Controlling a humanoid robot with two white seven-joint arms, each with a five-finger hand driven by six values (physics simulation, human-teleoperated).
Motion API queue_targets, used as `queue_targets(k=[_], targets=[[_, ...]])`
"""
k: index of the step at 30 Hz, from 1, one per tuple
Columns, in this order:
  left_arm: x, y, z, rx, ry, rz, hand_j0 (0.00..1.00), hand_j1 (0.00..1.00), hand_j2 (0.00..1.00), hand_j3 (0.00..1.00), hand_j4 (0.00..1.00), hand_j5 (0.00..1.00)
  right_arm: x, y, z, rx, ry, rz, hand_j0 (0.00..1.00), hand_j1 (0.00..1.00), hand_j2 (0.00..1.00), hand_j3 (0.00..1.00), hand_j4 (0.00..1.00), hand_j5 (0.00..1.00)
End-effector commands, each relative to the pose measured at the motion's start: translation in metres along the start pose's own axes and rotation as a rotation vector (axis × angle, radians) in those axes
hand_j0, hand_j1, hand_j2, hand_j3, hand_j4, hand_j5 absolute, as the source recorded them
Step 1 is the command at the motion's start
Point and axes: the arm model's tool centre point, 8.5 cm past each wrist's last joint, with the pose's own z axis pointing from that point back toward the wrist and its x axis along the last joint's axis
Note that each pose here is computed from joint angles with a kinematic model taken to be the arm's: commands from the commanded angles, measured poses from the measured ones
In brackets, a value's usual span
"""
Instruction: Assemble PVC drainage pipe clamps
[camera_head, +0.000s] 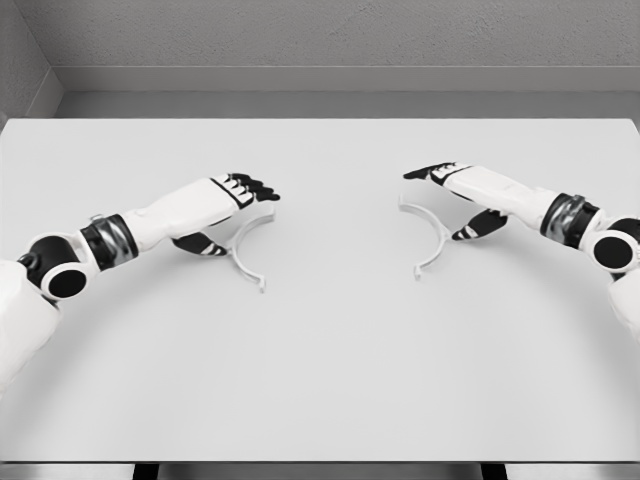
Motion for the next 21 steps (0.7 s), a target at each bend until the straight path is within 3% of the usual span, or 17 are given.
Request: queue_targets(k=[1, 21], targets=[[0.002, -0.002, -0.003, -0.003, -0.005, 0.012, 1.0, 1.0, 1.0, 1.0, 1.0, 1.0, 0.002, 0.001, -0.003, -0.002, -0.008, -0.009, 1.0, 1.0, 1.0, 1.0, 1.0, 1.0], [0.019, -0.003, -0.02, 0.008, -0.051, 0.026, 1.0, 1.0, 1.0, 1.0, 1.0, 1.0, -0.003, -0.008, -0.007, 0.001, 0.014, 0.011, 1.0, 1.0, 1.0, 1.0, 1.0, 1.0]])
